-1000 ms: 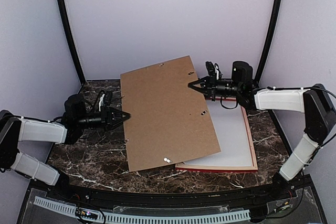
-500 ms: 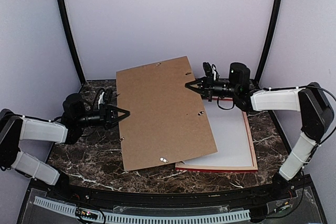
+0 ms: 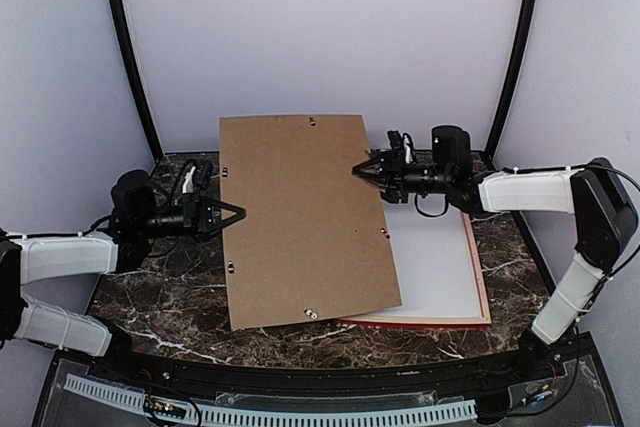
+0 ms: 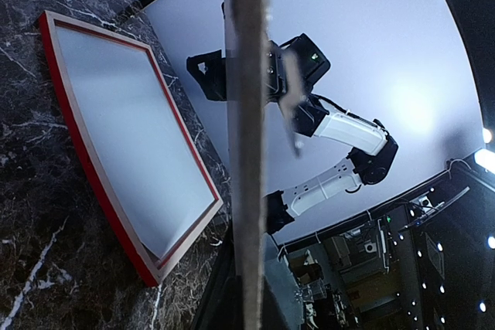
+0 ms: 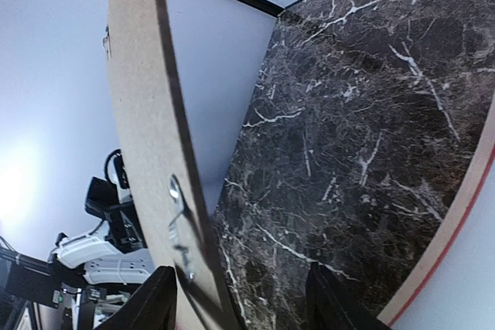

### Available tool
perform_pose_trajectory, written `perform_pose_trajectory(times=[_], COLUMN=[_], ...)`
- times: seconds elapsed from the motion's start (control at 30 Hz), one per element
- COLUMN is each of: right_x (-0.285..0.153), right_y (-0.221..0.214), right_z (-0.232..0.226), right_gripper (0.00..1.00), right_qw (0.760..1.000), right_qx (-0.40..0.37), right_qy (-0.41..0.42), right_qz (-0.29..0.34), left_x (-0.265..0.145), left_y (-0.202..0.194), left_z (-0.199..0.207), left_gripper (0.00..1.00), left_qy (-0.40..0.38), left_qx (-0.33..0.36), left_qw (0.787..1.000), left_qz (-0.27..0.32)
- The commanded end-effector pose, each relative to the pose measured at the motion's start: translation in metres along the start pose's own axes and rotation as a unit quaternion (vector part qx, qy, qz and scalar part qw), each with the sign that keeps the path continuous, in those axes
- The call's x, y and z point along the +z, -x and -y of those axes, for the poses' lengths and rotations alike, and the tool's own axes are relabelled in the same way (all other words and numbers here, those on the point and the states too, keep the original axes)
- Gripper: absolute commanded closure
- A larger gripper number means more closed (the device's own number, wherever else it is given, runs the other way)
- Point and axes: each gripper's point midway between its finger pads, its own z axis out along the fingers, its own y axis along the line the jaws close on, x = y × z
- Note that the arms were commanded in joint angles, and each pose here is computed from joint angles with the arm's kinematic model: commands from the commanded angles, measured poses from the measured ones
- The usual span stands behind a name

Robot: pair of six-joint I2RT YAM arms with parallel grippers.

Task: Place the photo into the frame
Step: Move the frame body to the center of the board.

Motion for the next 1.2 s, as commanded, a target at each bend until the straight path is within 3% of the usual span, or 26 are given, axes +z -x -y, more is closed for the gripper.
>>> perform_pose_trajectory(times=[0.0, 0.13, 0.3, 0.53, 0.67, 0.87, 1.17], right_x=[-0.023, -0.056, -0.123, -0.227, -0.264, -0.27, -0.247], right_y=[0.006, 0.009, 0.008, 0.009, 0.007, 0.003, -0.004], right_z=[0.005, 0.031, 0.079, 0.158, 0.193, 0.227, 0.247], right_gripper=[0.38, 0.3, 0.25, 0.22, 0.21, 0.22, 0.25], right_qw=[0.998, 0.988, 0.959, 0.913, 0.889, 0.885, 0.909], right_qx=[-0.037, -0.055, -0.056, 0.012, 0.042, 0.075, 0.089], right_qy=[-0.054, -0.14, -0.272, -0.387, -0.429, -0.432, -0.387], right_qz=[0.018, 0.036, 0.063, 0.13, 0.153, 0.156, 0.124], left_x=[-0.004, -0.009, -0.011, -0.01, -0.009, -0.007, -0.006], left_y=[0.011, 0.016, 0.02, 0.023, 0.023, 0.02, 0.024], left_z=[0.038, 0.051, 0.06, 0.063, 0.054, 0.041, 0.037], left_gripper=[1.0, 1.0, 1.0, 1.0, 1.0, 1.0, 1.0], left_qy=[-0.009, 0.008, 0.02, 0.031, 0.046, 0.056, 0.066], left_qx=[0.064, 0.071, 0.057, 0.058, 0.052, 0.04, 0.036], left_qw=[0.998, 0.997, 0.998, 0.998, 0.997, 0.997, 0.997], left_qz=[-0.002, 0.001, -0.004, -0.014, -0.017, -0.019, -0.013])
